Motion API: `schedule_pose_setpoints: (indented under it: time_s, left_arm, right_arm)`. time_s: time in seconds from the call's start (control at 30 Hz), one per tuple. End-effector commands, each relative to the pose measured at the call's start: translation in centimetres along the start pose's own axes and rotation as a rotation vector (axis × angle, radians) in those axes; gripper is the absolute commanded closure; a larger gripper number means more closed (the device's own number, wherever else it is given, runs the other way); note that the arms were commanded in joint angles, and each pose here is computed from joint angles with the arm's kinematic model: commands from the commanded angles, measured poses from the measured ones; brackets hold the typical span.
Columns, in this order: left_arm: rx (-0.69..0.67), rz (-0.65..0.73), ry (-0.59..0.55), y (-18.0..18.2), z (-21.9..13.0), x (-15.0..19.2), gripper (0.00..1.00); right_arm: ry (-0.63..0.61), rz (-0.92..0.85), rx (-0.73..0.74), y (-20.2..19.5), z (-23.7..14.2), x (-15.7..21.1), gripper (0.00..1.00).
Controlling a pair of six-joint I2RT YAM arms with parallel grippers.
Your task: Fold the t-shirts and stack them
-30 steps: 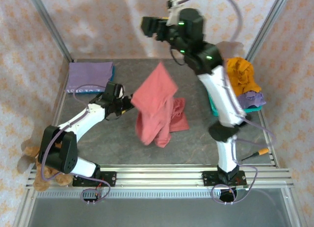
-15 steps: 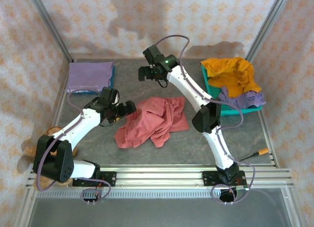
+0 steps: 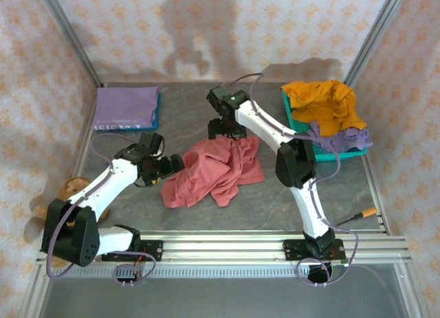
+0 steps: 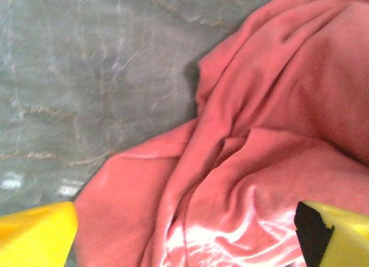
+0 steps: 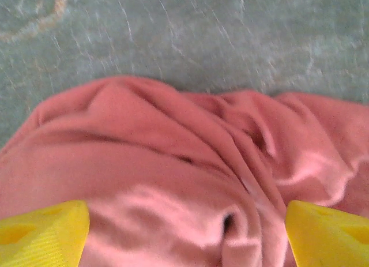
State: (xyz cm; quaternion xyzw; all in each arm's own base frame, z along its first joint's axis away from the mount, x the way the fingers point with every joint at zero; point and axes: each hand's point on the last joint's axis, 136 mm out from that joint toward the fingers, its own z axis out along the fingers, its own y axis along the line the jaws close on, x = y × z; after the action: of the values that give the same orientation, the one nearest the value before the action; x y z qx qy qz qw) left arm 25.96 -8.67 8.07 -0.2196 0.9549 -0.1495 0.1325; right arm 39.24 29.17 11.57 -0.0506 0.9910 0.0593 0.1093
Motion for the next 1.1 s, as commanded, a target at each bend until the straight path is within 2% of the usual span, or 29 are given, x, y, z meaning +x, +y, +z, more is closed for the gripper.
schedule_pose_setpoints:
  time_s: [0.0,0.13,0.27,0.47,0.73,0.9,1.07]
  left_arm:
    - [-0.070,-0.060,0.018,2.2,-0.5,1.8,0.04]
    - [-0.092,-0.070,0.025,2.6,-0.3,3.1,0.07]
    - [-0.099,-0.068,0.055,2.2,0.8,5.0,0.10]
    - [-0.159,-0.056,0.093,3.8,1.8,7.2,0.16]
    - [-0.182,-0.049,0.166,4.8,2.8,8.8,0.42]
    - [-0.213,-0.018,0.172,4.8,3.6,8.3,0.52]
    - [-0.200,-0.018,0.174,3.8,4.2,7.6,0.72]
  right_arm:
    - [-0.101,0.016,-0.076,0.2,-5.3,-0.1,0.14]
    - [-0.132,0.016,-0.071,-1.2,-7.1,1.3,0.17]
    - [-0.113,-0.002,-0.134,-1.0,-8.1,3.2,0.21]
    - [-0.004,0.036,-0.246,-0.1,-6.9,7.3,0.39]
    - [0.074,0.047,-0.364,2.5,-4.0,11.3,0.51]
    - [0.072,0.005,-0.360,2.9,-2.2,10.9,0.51]
    - [0.063,-0.025,-0.342,3.5,-0.2,9.7,0.51]
